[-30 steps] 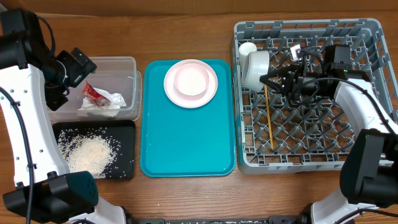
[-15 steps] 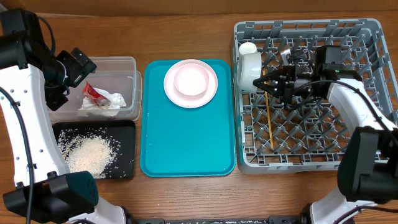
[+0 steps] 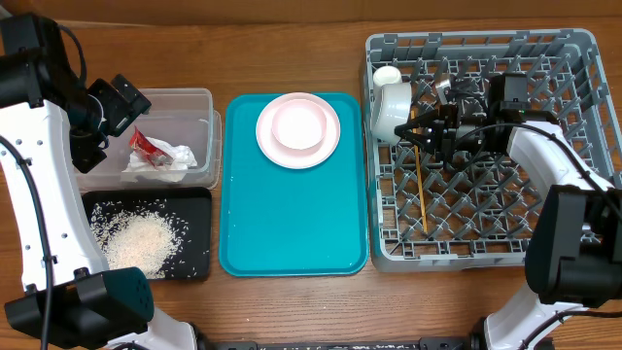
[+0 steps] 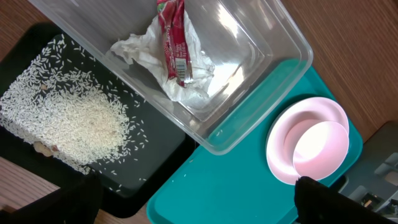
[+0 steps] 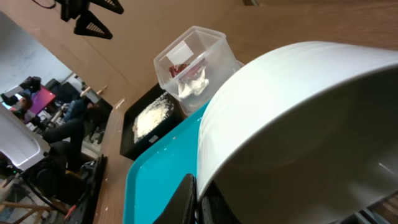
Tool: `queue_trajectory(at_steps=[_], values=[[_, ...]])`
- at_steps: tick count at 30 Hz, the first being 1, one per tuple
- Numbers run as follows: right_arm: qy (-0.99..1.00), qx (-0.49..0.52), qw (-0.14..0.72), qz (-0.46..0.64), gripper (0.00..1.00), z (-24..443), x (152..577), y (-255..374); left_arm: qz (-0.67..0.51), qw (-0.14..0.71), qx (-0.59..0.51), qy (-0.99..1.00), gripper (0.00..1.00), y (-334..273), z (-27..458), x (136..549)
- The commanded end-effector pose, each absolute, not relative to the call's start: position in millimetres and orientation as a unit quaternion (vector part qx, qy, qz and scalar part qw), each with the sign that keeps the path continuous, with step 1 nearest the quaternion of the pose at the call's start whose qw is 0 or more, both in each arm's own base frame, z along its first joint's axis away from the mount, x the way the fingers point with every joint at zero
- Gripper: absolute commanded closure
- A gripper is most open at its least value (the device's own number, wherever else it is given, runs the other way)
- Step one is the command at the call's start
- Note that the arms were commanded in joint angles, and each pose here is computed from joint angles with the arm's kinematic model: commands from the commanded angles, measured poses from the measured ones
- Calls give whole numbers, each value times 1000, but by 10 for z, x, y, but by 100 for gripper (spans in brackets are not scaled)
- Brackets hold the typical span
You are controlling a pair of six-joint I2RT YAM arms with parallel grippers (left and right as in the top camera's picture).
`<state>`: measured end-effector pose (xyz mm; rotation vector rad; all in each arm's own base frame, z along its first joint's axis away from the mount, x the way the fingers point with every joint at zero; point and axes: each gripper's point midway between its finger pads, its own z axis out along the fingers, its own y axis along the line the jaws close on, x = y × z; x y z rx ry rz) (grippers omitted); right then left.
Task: Sort waste into correct bins and load items into the dishwasher
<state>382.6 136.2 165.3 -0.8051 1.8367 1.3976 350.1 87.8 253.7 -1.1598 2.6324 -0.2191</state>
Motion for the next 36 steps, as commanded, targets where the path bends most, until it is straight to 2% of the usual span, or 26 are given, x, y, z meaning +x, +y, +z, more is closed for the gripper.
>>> queue_trajectory(at_steps=[1, 14, 23, 28, 30, 33, 36], values=[[727, -301, 328, 522, 96, 1495, 3836, 1327, -77, 150, -389, 905, 0, 866, 2675, 3491], [753, -288, 314, 502, 96, 1396, 3873, 1274, -77, 150, -389, 905, 0, 865, 2675, 3490], [769, -246, 306, 504, 87, 1396, 3931, 1121, -77, 150, -389, 905, 0, 866, 2675, 3491], [779, -209, 304, 507, 75, 1420, 3982, 952, -77, 150, -389, 905, 0, 866, 2675, 3491], [780, -202, 304, 508, 59, 1425, 3986, 914, -77, 150, -389, 905, 0, 866, 2675, 3491], [784, -185, 298, 511, 40, 1440, 4004, 879, -77, 150, -389, 905, 0, 866, 2675, 3491], [791, -168, 293, 511, 37, 1464, 4041, 838, -77, 150, -389, 905, 0, 866, 2675, 3491]])
